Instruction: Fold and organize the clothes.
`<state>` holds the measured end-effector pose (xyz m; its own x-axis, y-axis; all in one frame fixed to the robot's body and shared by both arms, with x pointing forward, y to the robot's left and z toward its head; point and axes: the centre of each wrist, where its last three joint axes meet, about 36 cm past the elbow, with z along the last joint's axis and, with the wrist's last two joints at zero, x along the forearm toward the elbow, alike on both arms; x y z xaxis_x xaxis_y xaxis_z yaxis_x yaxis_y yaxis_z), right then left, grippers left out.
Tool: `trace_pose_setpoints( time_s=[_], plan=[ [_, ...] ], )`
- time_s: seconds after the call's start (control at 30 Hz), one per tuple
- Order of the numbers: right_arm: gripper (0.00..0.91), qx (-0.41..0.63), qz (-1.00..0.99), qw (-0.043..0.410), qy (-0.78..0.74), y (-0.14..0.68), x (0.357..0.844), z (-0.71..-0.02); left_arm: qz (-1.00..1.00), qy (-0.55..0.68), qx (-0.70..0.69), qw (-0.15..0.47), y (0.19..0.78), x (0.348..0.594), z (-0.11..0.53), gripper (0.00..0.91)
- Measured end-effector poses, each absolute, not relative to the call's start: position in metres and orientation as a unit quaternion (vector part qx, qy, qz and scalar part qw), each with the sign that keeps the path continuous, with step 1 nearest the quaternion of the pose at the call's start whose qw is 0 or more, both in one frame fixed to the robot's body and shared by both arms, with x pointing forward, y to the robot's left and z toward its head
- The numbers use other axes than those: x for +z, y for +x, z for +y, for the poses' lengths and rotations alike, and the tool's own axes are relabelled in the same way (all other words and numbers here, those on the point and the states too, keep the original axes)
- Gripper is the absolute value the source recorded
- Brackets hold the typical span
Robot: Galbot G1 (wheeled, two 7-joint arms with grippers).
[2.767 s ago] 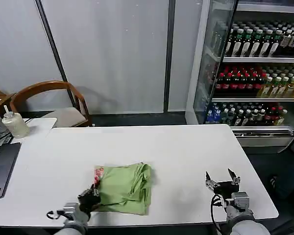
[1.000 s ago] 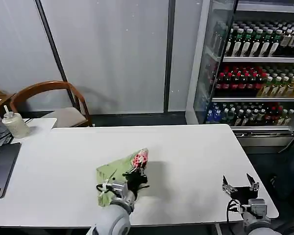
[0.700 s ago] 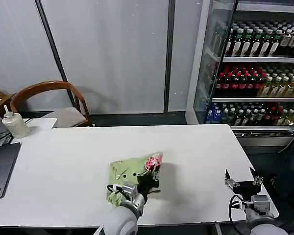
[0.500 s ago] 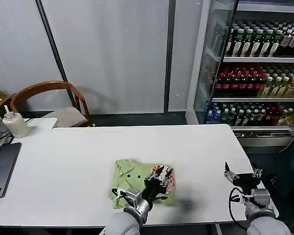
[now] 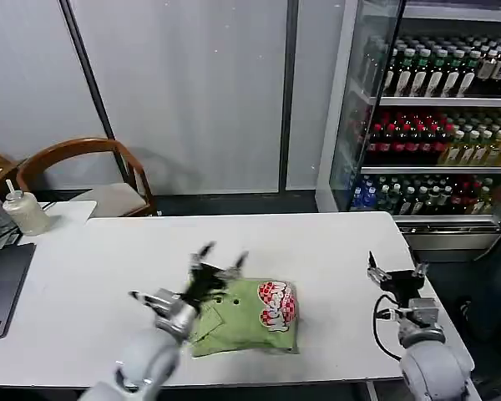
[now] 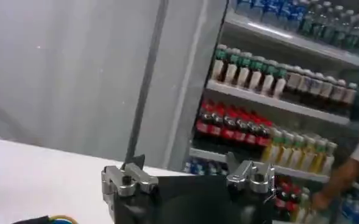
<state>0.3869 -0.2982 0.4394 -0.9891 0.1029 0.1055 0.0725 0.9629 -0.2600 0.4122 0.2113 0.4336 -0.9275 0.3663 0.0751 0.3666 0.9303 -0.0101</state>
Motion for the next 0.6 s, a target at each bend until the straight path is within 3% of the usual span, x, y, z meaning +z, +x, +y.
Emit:
trace_pose_setpoints(
  time_s=[0.23, 0.6],
  plan=[
    [0.907, 0.120, -0.991, 0.046, -0.024, 0.417, 0.426, -0.282, -0.992, -0.109, -0.063, 0.016, 0.415, 0.430, 0.297, 0.907],
    [0.907, 0.106, -0.994, 0.036, 0.005, 0.435, 0.411, -0.257, -0.989, -0.065, -0.132, -0.009, 0.399, 0.426, 0.347, 0.907]
  ],
)
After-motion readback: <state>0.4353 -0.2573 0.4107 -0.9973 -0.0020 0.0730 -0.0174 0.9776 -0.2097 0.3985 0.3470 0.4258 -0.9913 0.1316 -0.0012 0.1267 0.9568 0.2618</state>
